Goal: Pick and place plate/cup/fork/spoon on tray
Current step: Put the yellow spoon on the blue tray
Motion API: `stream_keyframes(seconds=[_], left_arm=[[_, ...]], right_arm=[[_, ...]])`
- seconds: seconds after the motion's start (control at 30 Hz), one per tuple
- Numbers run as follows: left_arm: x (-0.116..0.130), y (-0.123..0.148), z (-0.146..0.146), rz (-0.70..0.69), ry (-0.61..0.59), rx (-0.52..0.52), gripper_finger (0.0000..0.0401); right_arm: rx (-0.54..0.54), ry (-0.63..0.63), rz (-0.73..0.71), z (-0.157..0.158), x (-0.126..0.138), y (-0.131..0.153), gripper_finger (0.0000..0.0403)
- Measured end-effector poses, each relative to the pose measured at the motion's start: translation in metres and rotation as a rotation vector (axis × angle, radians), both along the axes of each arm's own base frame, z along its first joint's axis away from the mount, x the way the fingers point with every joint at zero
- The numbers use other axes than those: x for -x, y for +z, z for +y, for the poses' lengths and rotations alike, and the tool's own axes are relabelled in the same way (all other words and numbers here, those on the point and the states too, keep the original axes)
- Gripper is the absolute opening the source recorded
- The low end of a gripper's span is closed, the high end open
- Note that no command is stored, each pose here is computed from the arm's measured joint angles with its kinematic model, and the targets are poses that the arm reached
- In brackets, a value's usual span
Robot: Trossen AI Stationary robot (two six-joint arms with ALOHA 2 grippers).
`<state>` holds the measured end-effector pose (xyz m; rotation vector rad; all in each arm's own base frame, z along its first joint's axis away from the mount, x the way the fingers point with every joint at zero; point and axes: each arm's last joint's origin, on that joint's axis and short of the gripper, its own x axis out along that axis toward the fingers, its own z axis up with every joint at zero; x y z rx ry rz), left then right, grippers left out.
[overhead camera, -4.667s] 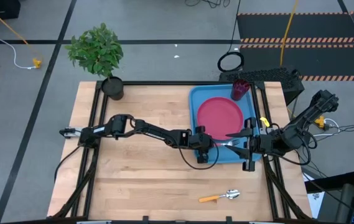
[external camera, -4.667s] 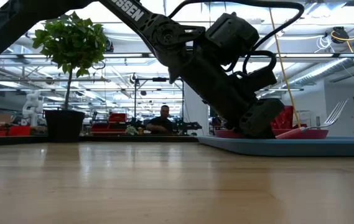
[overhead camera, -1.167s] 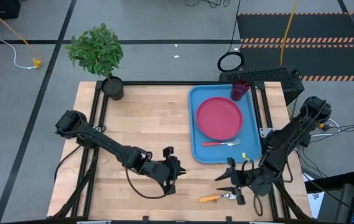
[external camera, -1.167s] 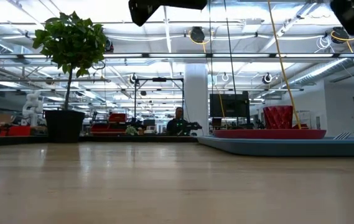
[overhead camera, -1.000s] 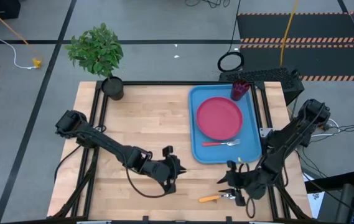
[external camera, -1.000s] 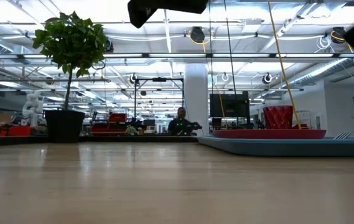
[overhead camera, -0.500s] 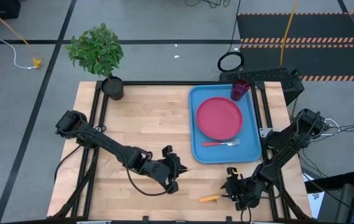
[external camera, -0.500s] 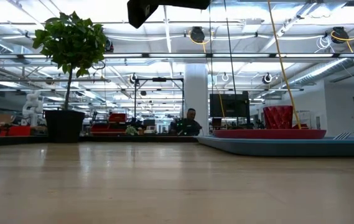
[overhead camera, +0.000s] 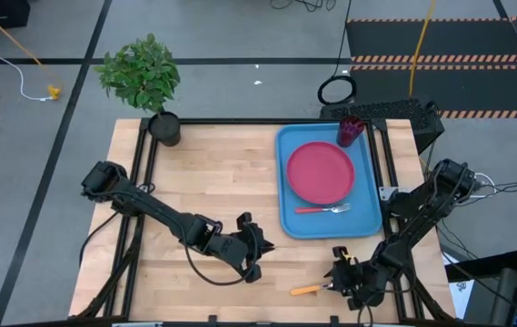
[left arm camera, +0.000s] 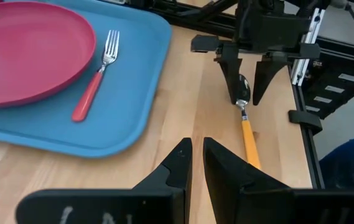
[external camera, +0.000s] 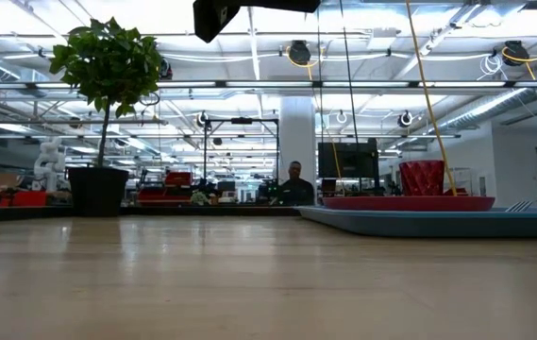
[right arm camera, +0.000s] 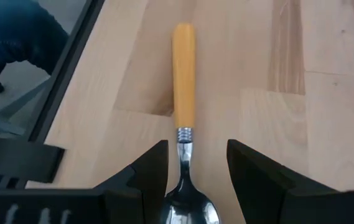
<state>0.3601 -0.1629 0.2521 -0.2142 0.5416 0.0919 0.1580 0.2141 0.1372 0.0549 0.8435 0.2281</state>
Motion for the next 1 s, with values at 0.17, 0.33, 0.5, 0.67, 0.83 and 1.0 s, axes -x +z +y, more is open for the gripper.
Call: stream_keyframes(seconds=[0.17,0.33,0.5,0.67,0.83,1.0], left_arm=[[0.000,0.000,0.000,0.000,-0.002,-0.004,0.0040],[0.000,0.000,0.000,0.000,-0.010,-0.020,0.0040],[-0.001,0.000,0.003,-0.001,-0.003,-0.037,0.0040],[-0.004,0.000,0.009,-0.005,0.009,-0.048,0.0040],[-0.006,0.001,0.013,-0.007,0.020,-0.047,0.0040],[-0.006,0.001,0.013,-0.007,0.021,-0.047,0.0040]], right_arm=[[0.030,0.009,0.013,0.002,-0.002,-0.010,0.0155],[0.043,0.040,0.034,0.007,-0.007,-0.024,0.0155],[0.074,0.035,0.044,0.009,-0.009,-0.025,0.0141],[0.074,0.034,0.045,0.008,-0.009,-0.025,0.0089],[0.057,0.010,0.052,0.008,-0.009,-0.026,0.0028],[0.046,0.010,0.050,0.008,-0.009,-0.024,0.0011]])
